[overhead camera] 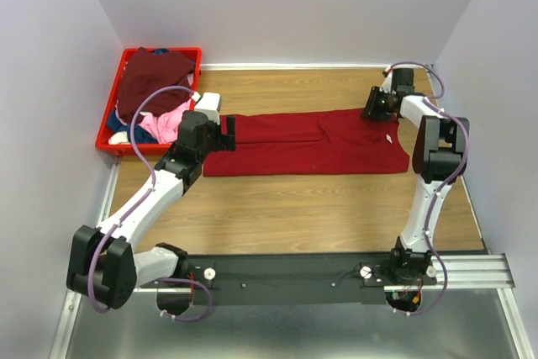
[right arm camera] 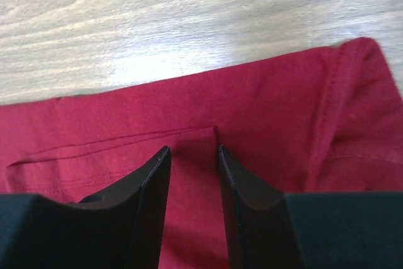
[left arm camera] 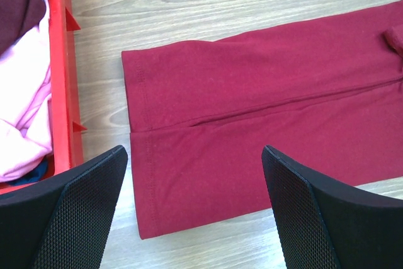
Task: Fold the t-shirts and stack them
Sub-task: Fold the tshirt
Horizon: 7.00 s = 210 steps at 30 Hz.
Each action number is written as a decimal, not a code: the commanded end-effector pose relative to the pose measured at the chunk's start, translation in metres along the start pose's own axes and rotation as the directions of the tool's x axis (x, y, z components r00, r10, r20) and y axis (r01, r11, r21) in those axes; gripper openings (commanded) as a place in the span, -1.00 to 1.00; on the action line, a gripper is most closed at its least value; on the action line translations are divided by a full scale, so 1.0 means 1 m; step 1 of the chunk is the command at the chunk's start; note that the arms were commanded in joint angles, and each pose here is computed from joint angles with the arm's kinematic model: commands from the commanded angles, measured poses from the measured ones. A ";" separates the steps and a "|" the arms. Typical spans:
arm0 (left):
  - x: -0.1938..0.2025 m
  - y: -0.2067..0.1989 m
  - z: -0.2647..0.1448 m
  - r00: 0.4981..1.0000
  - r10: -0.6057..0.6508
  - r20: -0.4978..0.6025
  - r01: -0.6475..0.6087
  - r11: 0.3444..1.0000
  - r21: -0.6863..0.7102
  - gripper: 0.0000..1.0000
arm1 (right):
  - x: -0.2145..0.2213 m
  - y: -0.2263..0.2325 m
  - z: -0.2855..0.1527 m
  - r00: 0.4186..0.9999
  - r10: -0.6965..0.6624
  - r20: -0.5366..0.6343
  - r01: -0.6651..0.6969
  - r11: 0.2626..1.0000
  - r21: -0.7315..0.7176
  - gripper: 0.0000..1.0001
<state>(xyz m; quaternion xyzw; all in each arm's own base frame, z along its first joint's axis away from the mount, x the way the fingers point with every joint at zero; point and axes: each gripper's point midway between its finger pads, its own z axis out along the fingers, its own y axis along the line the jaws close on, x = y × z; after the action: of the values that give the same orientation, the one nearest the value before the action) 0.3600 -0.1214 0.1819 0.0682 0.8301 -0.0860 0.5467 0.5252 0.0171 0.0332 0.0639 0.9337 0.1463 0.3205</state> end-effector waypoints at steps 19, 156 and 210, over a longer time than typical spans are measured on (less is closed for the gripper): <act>-0.007 -0.005 0.001 1.000 0.011 -0.003 -0.011 1.000 0.025 0.90 | -0.030 0.007 -0.019 0.996 -0.055 0.066 0.056 0.998 -0.010 -0.88; 0.033 -0.091 -0.023 0.972 -0.084 -0.220 0.153 0.936 0.318 0.77 | -0.013 0.102 -0.056 0.993 0.102 0.064 -0.092 0.984 -0.153 0.15; 0.126 -0.185 -0.044 0.835 0.072 -0.546 0.219 0.867 0.448 -0.60 | 0.281 0.134 -0.200 0.932 0.124 -0.341 -0.153 0.986 -0.059 -0.11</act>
<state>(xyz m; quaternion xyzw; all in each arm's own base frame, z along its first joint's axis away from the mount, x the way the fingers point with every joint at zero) 0.2139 -0.2988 0.0802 0.2187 0.9011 -0.3052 0.2170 0.1848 0.1538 0.0547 0.1000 0.9597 0.2122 0.1546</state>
